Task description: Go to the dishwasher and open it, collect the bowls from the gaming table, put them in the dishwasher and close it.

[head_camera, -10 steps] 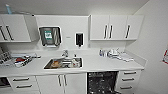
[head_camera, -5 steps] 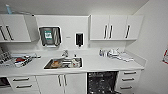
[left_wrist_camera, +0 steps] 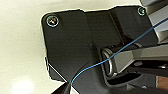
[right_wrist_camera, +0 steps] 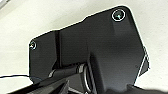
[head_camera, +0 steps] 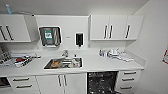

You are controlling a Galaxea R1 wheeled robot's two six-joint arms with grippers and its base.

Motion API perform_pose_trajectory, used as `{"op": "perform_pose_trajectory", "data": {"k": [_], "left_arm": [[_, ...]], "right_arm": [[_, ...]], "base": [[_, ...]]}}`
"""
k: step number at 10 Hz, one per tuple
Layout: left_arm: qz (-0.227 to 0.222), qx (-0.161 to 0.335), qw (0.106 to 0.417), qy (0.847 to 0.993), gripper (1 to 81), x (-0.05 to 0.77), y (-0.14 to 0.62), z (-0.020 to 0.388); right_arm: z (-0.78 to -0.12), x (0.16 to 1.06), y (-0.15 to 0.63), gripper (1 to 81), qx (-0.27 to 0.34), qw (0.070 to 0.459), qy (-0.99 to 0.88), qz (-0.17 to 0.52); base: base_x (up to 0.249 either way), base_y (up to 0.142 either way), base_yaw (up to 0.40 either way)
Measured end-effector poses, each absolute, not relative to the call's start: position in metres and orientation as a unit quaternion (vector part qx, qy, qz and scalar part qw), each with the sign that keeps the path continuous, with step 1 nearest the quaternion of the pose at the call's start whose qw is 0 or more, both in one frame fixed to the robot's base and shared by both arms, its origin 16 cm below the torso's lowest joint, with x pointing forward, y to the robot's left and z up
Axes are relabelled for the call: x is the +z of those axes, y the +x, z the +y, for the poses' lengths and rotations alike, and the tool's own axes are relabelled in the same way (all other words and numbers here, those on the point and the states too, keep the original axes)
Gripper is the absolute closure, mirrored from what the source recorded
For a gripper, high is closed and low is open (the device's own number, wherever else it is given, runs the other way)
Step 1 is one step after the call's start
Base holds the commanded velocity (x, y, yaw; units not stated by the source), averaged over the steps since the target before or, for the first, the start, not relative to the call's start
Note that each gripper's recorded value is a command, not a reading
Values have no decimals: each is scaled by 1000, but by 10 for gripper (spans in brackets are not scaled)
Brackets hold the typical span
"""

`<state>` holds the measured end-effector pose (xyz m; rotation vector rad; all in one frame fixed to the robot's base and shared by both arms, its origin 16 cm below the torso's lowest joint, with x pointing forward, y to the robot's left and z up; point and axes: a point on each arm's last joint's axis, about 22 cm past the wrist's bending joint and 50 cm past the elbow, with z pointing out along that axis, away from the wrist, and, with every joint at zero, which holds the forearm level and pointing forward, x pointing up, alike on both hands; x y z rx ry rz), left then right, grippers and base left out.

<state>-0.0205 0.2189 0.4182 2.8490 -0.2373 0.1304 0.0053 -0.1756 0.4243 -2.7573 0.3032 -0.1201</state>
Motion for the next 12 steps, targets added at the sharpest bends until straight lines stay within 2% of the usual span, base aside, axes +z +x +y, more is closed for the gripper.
{"op": "perform_pose_trajectory", "data": {"k": [2, 5, 10, 12], "left_arm": [[-76, 55, 143, 985, 10, 420, -12, 214], [-30, 72, 149, 986, 10, 422, 10, 210], [-15, 77, 155, 985, 10, 424, 30, 197], [-16, 74, 148, 986, 10, 423, 27, 206]], "right_arm": [[-158, 424, -1, 10, -37, 186, -977, 95], [-156, 422, -29, 10, -22, 183, -978, 96], [-173, 419, -19, 10, -28, 166, -981, 94], [-173, 419, -19, 10, -28, 166, -981, 94]], "base": [[0, 0, 0], [0, 0, 0], [0, 0, 0], [0, 0, 0]]}}
